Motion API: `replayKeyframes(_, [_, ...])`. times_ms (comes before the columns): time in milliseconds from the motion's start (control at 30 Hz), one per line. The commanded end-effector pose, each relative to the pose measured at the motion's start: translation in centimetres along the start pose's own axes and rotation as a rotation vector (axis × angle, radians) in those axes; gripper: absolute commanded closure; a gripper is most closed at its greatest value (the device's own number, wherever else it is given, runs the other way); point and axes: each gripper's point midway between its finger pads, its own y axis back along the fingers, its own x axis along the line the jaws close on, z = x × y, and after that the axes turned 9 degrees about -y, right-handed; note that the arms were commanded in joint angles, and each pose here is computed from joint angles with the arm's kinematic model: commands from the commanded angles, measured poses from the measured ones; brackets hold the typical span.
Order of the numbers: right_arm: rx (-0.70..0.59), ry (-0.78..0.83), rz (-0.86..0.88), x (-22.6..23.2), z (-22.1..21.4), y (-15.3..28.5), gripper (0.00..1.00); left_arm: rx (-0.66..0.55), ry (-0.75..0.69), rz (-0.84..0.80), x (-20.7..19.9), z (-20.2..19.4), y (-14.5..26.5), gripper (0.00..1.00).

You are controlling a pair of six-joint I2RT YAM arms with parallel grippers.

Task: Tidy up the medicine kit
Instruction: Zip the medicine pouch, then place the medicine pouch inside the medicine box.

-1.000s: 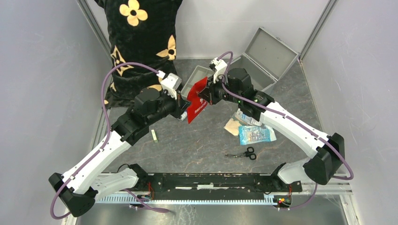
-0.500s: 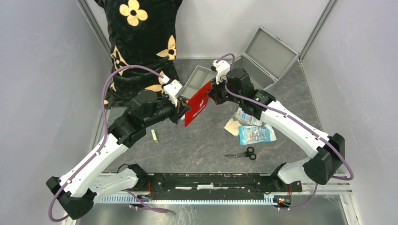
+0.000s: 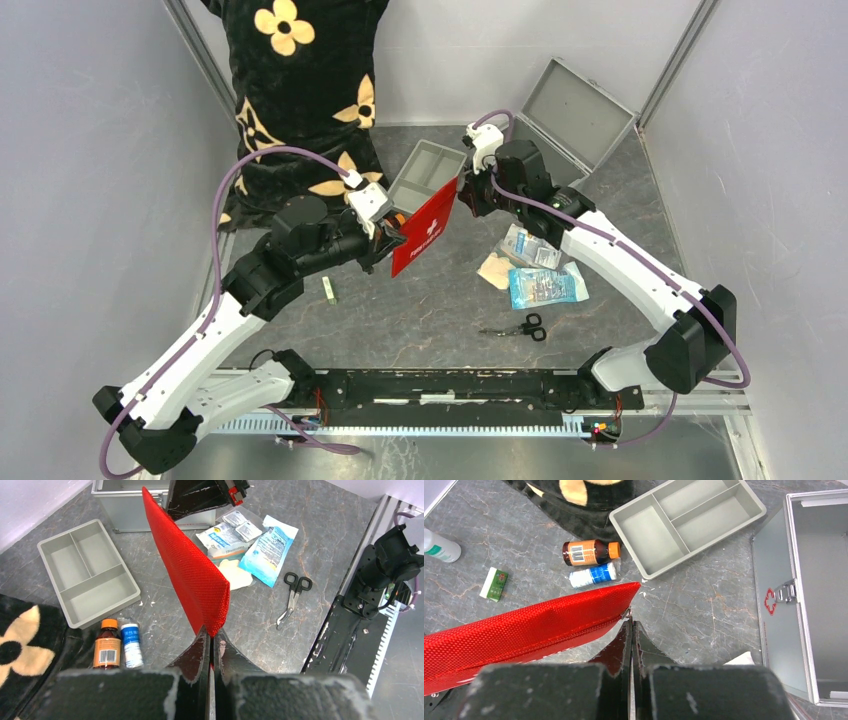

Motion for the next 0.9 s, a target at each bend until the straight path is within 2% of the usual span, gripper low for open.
replayKeyframes(0, [-0.038, 0.045, -0.085, -3.0, 0.9, 0.2, 1.00, -0.071, -0.075, -0.072, -1.4, 2.4, 1.5, 0.98])
replayKeyframes(133, [-0.050, 0.121, -0.062, -3.0, 1.5, 1.0, 1.00, -0.064, -0.071, -0.057, -1.1, 2.3, 1.5, 0.98])
replayKeyframes(233, [-0.102, 0.202, -0.031, -2.8, 2.2, 2.3, 0.70, -0.058, -0.048, 0.023, 0.2, 2.3, 1.6, 0.98])
replayKeyframes(300, [-0.143, 0.246, 0.032, -2.0, 2.5, 3.5, 0.53, -0.069, -0.024, 0.110, 1.6, 2.7, 1.8, 0.98])
replayKeyframes(400, [-0.188, 0.298, 0.151, -0.6, 2.1, 4.7, 0.39, -0.127, 0.008, 0.216, 3.2, 3.9, 2.8, 0.98])
replayKeyframes(500, [-0.257, 0.337, 0.302, 1.1, 2.0, 6.1, 0.30, -0.210, 0.001, 0.209, 2.8, 5.8, 4.0, 0.98])
replayKeyframes(667, [-0.423, 0.394, 0.611, 4.9, 3.1, 9.8, 0.20, -0.353, -0.049, 0.091, 0.3, 9.2, 6.1, 0.98])
replayKeyframes(867, [-0.593, 0.452, 0.774, 7.5, 5.0, 13.4, 0.15, -0.421, -0.124, -0.082, -3.0, 11.3, 7.8, 0.98])
